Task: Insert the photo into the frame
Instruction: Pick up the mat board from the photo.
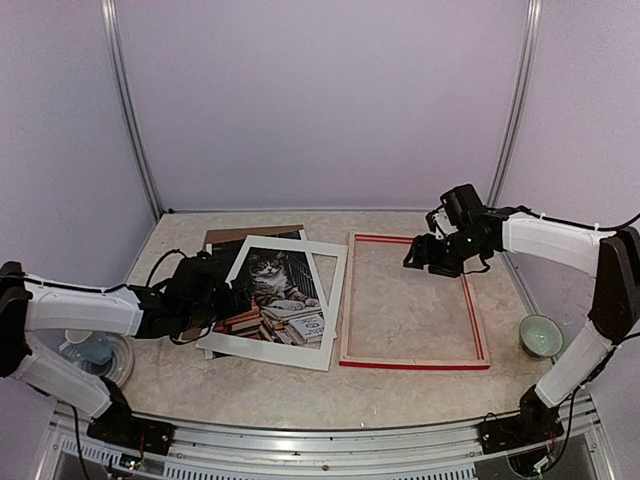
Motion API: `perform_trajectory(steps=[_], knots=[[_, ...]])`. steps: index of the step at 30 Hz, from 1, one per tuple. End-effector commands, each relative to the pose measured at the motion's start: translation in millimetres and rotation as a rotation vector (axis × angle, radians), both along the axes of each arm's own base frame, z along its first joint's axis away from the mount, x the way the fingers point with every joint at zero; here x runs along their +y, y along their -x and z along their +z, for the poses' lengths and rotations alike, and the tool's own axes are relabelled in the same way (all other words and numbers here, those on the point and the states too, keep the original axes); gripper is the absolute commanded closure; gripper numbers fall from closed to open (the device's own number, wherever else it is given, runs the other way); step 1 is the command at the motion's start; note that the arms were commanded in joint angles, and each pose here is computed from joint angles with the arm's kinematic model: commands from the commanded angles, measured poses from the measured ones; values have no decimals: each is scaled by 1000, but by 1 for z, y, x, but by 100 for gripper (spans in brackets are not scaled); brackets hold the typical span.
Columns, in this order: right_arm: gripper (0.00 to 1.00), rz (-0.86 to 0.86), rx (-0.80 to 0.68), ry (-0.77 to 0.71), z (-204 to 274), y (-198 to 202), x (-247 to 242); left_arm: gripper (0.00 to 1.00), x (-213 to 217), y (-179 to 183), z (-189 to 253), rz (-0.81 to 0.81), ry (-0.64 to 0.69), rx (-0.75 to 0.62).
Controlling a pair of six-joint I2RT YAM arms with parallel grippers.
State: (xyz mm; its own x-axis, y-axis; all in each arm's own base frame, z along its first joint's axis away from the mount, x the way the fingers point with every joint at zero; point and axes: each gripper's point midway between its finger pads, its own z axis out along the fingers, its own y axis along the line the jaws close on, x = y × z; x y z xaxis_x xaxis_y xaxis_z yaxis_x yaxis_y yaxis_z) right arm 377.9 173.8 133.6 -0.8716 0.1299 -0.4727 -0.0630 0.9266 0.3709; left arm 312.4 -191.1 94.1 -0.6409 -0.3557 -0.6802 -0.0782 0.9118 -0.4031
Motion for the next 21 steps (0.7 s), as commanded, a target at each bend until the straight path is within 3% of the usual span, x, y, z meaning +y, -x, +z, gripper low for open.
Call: perform_trajectory(steps=[1,7,13,21], knots=[[27,96,19,-167,14,33,76,1,-2,22,-5,-43,-34,6],[23,205,52,-230,11,78,165,1,-5,47,-14,-77,0,27],[15,302,93,-269,12,119,236,1,2,44,-18,-38,31,27],[12,327,184,-201,-16,145,281,1,8,28,-21,2,96,18]])
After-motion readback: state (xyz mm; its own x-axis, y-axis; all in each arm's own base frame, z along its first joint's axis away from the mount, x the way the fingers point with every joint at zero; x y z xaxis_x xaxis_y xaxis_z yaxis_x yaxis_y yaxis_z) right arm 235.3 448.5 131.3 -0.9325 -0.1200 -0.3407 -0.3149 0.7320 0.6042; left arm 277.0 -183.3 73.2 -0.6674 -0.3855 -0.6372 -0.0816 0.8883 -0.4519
